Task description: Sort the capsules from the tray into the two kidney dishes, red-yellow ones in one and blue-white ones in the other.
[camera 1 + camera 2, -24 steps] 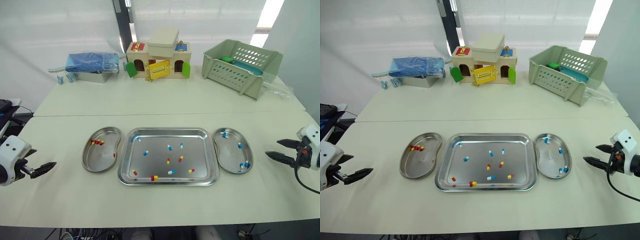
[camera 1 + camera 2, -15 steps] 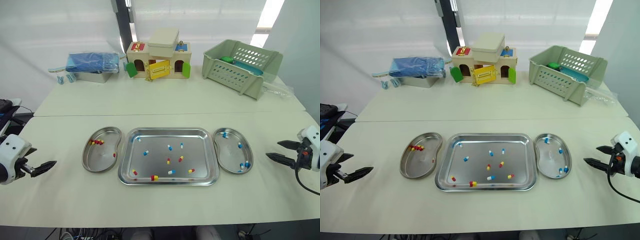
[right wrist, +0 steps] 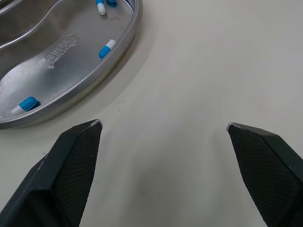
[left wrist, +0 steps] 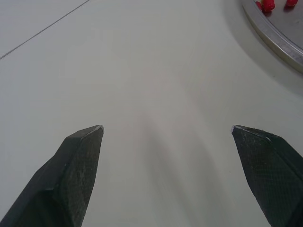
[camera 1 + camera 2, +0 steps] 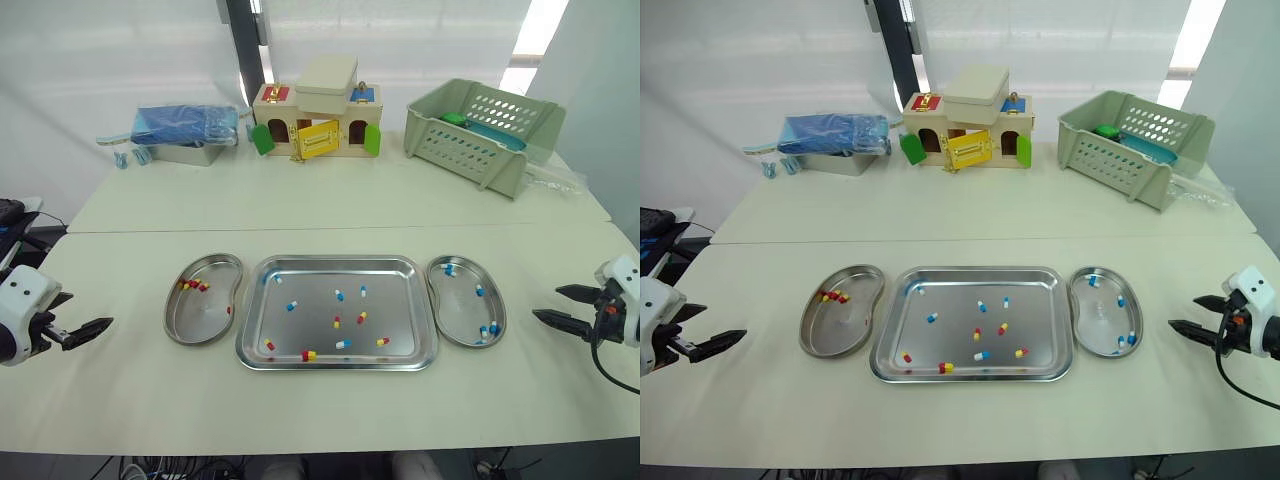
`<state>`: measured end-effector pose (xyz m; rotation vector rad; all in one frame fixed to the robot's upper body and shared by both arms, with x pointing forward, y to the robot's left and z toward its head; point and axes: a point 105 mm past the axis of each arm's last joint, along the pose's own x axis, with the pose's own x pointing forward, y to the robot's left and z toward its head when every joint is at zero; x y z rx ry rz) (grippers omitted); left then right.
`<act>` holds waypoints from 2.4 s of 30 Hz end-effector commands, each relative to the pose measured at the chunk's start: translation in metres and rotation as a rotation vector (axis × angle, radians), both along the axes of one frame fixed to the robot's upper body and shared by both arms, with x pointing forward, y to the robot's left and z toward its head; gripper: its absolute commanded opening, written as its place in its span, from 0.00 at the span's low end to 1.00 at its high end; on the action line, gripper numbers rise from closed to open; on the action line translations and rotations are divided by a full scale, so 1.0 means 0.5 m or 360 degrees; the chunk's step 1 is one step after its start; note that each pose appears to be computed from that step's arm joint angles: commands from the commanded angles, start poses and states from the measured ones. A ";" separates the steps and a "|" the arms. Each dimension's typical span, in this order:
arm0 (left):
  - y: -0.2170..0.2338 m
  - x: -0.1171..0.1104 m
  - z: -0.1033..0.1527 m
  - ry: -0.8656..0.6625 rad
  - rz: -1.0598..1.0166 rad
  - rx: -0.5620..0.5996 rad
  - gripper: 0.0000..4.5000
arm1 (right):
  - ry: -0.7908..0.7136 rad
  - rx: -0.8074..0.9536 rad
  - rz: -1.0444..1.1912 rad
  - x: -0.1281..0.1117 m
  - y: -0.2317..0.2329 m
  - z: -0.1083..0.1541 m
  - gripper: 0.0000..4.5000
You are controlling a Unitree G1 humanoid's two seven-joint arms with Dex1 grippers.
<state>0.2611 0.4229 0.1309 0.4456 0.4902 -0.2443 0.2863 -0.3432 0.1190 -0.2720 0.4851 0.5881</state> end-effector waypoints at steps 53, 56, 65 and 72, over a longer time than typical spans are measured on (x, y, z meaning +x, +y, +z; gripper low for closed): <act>-0.328 0.002 0.059 0.0150 -0.1051 -0.0180 1.00 | -0.0316 0.0521 0.0904 -0.269 0.303 -0.028 0.99; -0.352 0.021 0.063 0.0175 -0.1200 -0.0123 1.00 | -0.0300 0.0552 0.0956 -0.290 0.318 -0.050 0.99; -0.414 0.051 0.061 0.0317 -0.1575 0.0010 1.00 | -0.0522 0.0706 0.0982 -0.285 0.347 -0.054 0.99; -0.439 0.050 0.041 0.0420 -0.1752 0.0090 1.00 | -0.0635 0.0715 0.0966 -0.275 0.352 -0.058 0.99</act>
